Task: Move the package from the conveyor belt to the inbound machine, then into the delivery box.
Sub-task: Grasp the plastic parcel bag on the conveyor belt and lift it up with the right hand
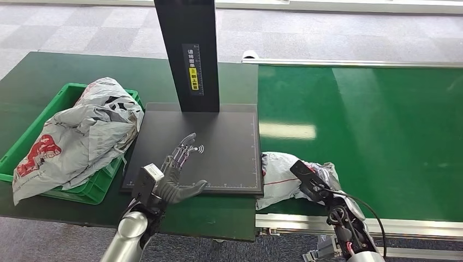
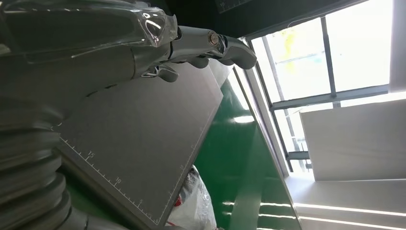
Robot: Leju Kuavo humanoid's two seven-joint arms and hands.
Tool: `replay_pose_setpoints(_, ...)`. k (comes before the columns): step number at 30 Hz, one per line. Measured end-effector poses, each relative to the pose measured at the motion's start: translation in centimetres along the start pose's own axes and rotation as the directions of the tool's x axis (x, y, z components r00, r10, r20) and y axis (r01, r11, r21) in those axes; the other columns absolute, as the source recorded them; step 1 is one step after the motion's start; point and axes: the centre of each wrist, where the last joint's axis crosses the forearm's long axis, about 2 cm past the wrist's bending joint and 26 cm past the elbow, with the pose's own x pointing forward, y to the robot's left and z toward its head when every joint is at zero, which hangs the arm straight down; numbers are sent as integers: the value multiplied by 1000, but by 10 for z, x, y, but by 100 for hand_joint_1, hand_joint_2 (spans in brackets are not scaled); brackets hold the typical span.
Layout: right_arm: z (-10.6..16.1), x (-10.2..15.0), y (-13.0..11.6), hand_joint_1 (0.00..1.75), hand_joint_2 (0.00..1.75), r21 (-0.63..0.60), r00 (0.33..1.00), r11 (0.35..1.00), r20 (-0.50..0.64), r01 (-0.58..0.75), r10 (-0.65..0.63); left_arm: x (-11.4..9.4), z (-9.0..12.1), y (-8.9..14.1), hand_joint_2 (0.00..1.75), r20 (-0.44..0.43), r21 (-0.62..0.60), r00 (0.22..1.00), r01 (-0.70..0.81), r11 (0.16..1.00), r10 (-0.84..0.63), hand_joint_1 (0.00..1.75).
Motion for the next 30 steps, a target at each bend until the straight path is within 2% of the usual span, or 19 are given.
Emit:
replay_pose_setpoints(3,5,0,3,175,175,-15,997,998,50,54,-53,1,6,1,175,2,11,1000,1,1000,-1,0)
replay_pose_setpoints(9,9,1,7,175,175,-29,993,996,80,84,-81,2,10,2,175,7,19,1000,2,1000,-2,0)
replay_pose_setpoints(14,14,2,7,175,175,-59,960,976,203,209,-193,3,12,3,175,13,24,1000,2,1000,-2,0)
replay_pose_setpoints(17,15,3,6,175,175,-65,952,972,222,228,-209,4,13,3,175,14,26,1000,1,1000,-2,0)
replay_pose_setpoints(18,17,5,3,175,175,-74,926,955,276,289,-259,4,13,3,175,17,28,1000,1,1000,-1,0)
replay_pose_setpoints(19,20,8,-1,175,175,-71,868,918,361,390,-341,4,14,4,175,24,31,1000,-1,1000,0,0)
replay_pose_setpoints(20,25,11,-6,175,175,-46,779,864,459,502,-428,4,14,5,175,34,34,999,-2,999,1,0)
replay_pose_setpoints(21,30,14,-11,175,175,-6,660,794,559,608,-501,4,15,6,175,46,36,999,-4,999,2,0)
replay_pose_setpoints(22,34,15,-14,175,175,39,573,746,614,664,-543,4,14,6,175,57,37,998,-6,999,4,0)
replay_pose_setpoints(23,37,16,-15,175,175,71,519,718,643,692,-563,4,13,7,175,64,39,998,-8,999,6,0)
replay_pose_setpoints(26,43,17,-19,175,175,105,423,665,696,739,-580,4,12,8,175,75,42,997,-11,999,8,0)
replay_pose_setpoints(30,48,17,-22,175,175,111,381,640,722,760,-578,3,10,9,175,77,42,997,-11,999,7,0)
